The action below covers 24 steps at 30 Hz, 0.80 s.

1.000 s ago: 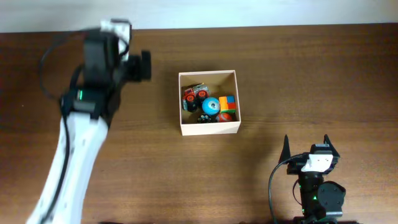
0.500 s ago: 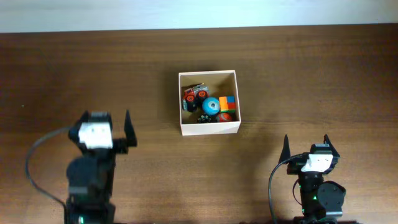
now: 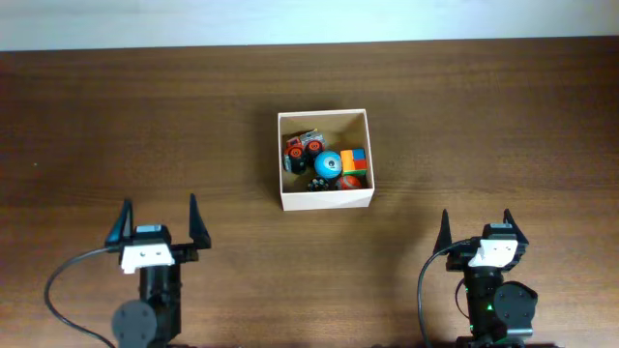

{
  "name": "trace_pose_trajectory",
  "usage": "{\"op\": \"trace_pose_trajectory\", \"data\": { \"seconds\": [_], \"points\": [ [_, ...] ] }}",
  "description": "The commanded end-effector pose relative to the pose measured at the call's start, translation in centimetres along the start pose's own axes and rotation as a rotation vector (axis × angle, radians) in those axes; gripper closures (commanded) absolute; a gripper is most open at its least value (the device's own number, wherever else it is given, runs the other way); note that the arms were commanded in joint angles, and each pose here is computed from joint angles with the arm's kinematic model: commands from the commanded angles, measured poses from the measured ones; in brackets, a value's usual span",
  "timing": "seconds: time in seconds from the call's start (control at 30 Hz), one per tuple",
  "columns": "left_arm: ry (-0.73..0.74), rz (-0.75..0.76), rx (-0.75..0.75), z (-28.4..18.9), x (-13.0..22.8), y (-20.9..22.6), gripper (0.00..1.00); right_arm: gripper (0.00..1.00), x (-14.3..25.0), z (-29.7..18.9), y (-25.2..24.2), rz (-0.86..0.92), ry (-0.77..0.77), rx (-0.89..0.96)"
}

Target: Pack container

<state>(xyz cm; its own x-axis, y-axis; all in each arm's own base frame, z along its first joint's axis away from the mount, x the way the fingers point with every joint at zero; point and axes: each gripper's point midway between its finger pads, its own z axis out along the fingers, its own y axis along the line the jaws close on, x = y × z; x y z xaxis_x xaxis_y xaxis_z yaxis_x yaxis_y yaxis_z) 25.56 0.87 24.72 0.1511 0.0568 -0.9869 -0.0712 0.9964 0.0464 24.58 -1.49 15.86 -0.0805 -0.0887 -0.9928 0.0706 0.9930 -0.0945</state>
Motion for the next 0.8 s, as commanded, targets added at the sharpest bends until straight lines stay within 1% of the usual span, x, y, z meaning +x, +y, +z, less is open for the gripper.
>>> {"op": "trace_pose_trajectory", "data": {
  "seconds": [0.0, 0.1, 0.37, 0.57, 0.77],
  "points": [
    [-0.063, 0.008, 0.013, -0.3, 0.4, -0.3, 0.01, 0.01, 0.3, 0.0, -0.1, -0.009, 0.003, 0.002],
    [-0.107, 0.006, 0.006, -0.5, 0.4, -0.1, 0.01, 0.01, 0.3, 0.0, -0.1, -0.009, 0.003, 0.002],
    [-0.125, 0.010, -0.022, -1.0, 0.0, 0.6, 0.01, 0.01, 0.3, 0.0, -0.1, -0.009, 0.003, 0.002],
    [-0.085, 0.018, -0.033, -1.6, 1.0, 1.0, 0.01, 0.01, 0.3, 0.0, -0.1, -0.009, 0.003, 0.002],
    [-0.003, 0.021, -0.028, -1.7, 3.0, 0.9, 0.01, 0.01, 0.3, 0.0, -0.1, -0.009, 0.003, 0.002]
  ]
}}
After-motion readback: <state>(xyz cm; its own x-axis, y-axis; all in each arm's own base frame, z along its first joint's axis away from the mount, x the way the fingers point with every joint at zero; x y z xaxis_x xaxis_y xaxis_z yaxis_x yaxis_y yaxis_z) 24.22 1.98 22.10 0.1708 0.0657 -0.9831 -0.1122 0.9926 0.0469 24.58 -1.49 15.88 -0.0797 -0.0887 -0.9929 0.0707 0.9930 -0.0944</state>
